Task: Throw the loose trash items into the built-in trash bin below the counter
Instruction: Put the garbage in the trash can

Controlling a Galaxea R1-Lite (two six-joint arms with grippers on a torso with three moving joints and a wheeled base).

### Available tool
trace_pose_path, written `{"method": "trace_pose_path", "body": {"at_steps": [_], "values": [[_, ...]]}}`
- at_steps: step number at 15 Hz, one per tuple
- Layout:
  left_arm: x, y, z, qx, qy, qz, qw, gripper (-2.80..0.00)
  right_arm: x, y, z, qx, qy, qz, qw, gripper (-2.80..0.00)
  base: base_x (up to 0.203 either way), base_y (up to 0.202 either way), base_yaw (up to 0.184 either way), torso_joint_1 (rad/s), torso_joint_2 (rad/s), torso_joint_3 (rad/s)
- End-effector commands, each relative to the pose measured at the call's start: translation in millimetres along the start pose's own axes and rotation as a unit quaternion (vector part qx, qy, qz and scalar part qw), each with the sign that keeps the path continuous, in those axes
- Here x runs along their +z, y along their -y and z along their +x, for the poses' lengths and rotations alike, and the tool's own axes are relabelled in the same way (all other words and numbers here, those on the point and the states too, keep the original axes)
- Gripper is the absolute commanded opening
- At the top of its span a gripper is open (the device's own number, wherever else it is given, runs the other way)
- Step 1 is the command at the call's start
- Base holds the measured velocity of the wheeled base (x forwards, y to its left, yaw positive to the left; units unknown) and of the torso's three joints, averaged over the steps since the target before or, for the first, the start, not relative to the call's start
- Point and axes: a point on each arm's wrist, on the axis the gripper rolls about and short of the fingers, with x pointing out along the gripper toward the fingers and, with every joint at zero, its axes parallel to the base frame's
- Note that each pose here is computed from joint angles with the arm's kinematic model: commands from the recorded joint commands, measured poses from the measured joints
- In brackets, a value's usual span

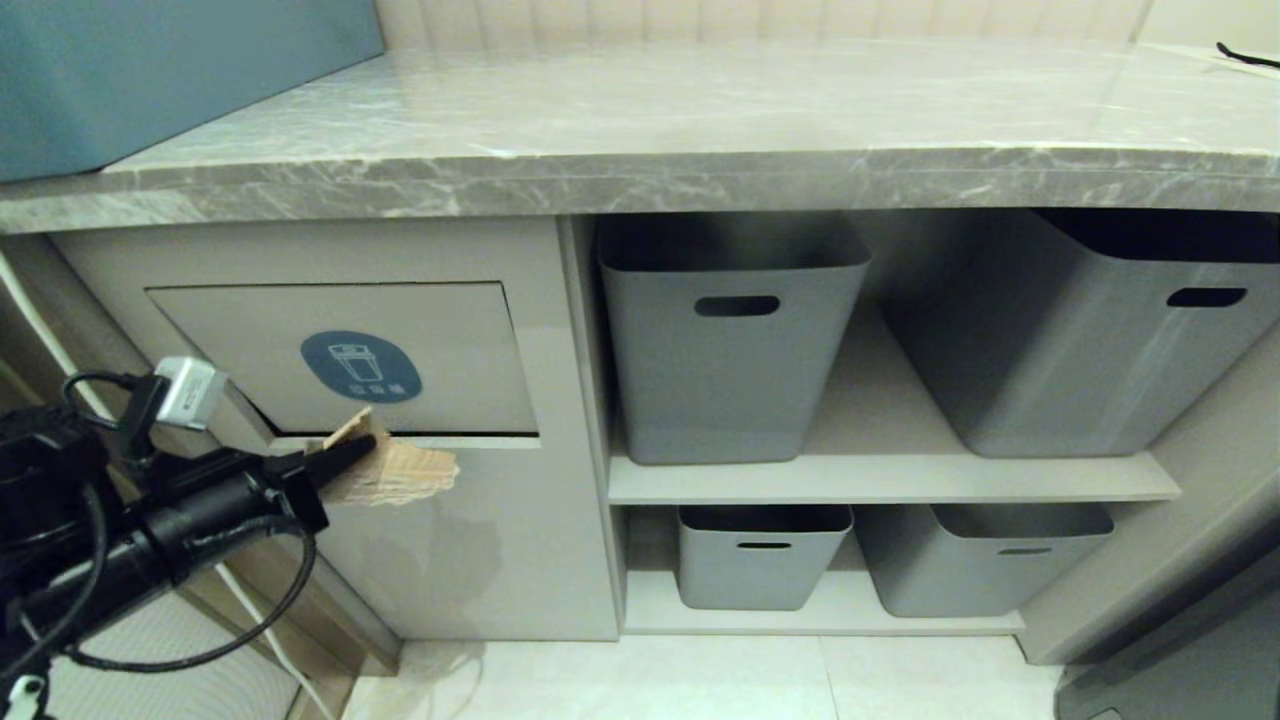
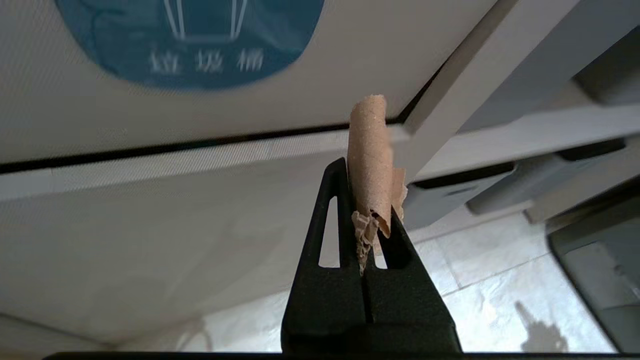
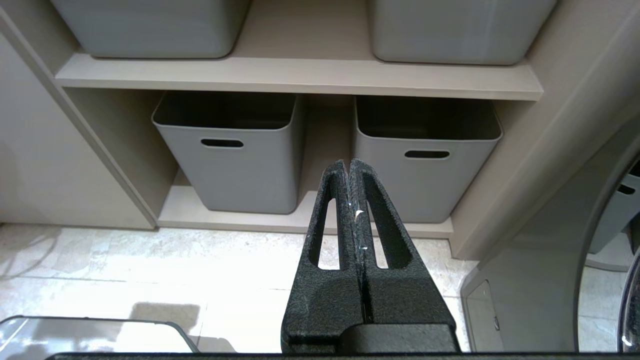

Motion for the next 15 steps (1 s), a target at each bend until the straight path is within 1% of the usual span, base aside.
{"method": "trace_pose_path", "body": {"at_steps": [1,3,6,8,9,10,12,15], "values": [[9.9,2.9,-1.2,-0.004,0.021,0.008,0.9997,-2.80,0.0,0.0,0.0,0.000,0.000,0.000,1.000,-2.80,0.000,0.000,0.000,0.000,0.00,0.000],[10.9,1.2,2.4,-0.003,0.023,0.010,0.9997,-2.80,-0.1,0.0,0.0,0.000,0.000,0.000,1.000,-2.80,0.000,0.000,0.000,0.000,0.00,0.000],[8.5,-8.1,13.9,0.011,0.018,0.005,0.9998,-2.80,0.0,0.0,0.0,0.000,0.000,0.000,1.000,-2.80,0.000,0.000,0.000,0.000,0.00,0.000],[4.8,-15.7,25.3,0.036,0.019,0.003,0.9992,-2.80,0.0,0.0,0.0,0.000,0.000,0.000,1.000,-2.80,0.000,0.000,0.000,0.000,0.00,0.000],[-0.3,-22.1,35.0,0.055,0.020,0.002,0.9983,-2.80,0.0,0.0,0.0,0.000,0.000,0.000,1.000,-2.80,0.000,0.000,0.000,0.000,0.00,0.000],[1.0,-28.5,46.2,0.073,0.032,0.004,0.9969,-2.80,-0.4,0.0,0.1,0.000,0.000,0.000,1.000,-2.80,0.000,0.000,0.000,0.000,0.00,0.000],[2.6,-34.9,61.0,0.078,0.042,0.007,0.9960,-2.80,0.0,0.0,0.0,0.000,0.000,0.000,1.000,-2.80,0.000,0.000,0.000,0.000,0.00,0.000],[-1.1,-40.8,78.6,0.074,0.042,0.005,0.9963,-2.80,0.0,0.0,0.0,0.000,0.000,0.000,1.000,-2.80,0.000,0.000,0.000,0.000,0.00,0.000]]}}
